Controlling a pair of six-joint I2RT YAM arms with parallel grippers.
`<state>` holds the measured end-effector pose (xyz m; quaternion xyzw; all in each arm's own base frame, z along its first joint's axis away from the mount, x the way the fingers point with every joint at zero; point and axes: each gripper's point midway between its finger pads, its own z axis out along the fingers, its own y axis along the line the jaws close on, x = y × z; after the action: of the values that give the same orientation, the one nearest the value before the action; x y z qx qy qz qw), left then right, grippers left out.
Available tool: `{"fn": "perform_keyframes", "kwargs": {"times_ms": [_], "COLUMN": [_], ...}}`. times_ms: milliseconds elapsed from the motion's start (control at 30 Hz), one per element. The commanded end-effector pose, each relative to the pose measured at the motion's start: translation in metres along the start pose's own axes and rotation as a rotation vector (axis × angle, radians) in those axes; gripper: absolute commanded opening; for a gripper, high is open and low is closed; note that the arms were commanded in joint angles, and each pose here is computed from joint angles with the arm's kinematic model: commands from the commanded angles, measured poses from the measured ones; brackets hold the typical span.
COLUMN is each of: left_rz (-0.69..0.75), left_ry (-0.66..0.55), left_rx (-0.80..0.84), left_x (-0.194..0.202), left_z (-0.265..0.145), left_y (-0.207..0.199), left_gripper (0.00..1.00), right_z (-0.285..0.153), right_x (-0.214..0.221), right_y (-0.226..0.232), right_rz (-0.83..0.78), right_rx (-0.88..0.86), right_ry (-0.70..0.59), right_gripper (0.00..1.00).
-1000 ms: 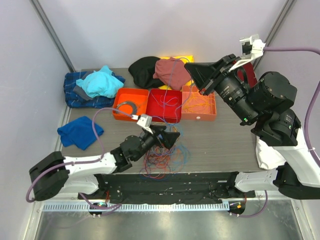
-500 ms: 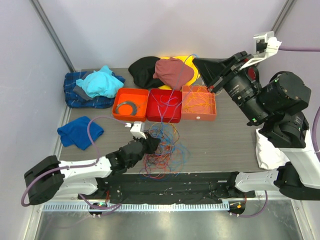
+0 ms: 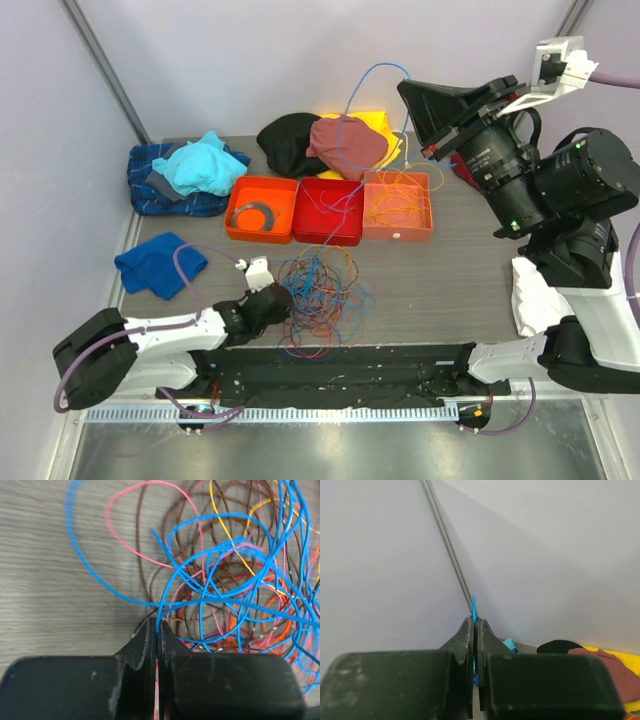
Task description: Untangle the cables
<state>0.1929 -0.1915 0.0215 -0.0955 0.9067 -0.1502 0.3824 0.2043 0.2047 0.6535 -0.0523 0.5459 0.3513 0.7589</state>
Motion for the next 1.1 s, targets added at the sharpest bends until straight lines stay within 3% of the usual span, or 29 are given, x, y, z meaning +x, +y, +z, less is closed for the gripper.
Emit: {"fn": "perform_keyframes", "kwargs": {"times_ms": [0, 200, 233, 267, 367, 467, 933, 1067], "left_rz": [0.002, 0.038, 0.048, 0.047, 0.064, 0.075, 0.038, 0.016], "left_ry": [0.126, 0.212, 0.255, 0.271, 0.344, 0.364, 0.220, 0.146], "left_rx": [-0.131, -0.185, -0.201, -0.209, -0.256, -0.220, -0.047, 0.007], "left_x": [0.024, 0.044, 0.054, 0.057, 0.070, 0.069, 0.031, 0.014], "left_z": [0.001, 0.006, 0.007, 0.008, 0.010, 0.010, -0.012, -0.023], "left_y": [0.026, 0.037, 0.041, 0.041, 0.048, 0.037, 0.016, 0.014], "left_gripper": [0.00, 0.00, 0.07, 0.42, 0.83, 1.00, 1.00, 1.00], "right_z": [0.008, 0.017, 0.017, 0.018, 0.020, 0.021, 0.008, 0.010], "right_x": [-0.015, -0.021, -0.033, -0.037, -0.059, -0.079, -0.131, -0.133], "right_y": [0.004, 0.002, 0.001, 0.001, 0.002, 0.000, -0.004, 0.001], "right_rz": [-0.012, -0.022, -0.025, -0.026, -0.023, -0.040, -0.026, -0.025], "right_rx": [0.003, 0.034, 0.038, 0.044, 0.050, 0.066, 0.084, 0.065], "right_ry": [-0.057, -0.104, -0.145, -0.162, -0.236, -0.307, -0.508, -0.509], "right_gripper": [0.01, 0.01, 0.01, 0.01, 0.01, 0.01, 0.01, 0.01]}}
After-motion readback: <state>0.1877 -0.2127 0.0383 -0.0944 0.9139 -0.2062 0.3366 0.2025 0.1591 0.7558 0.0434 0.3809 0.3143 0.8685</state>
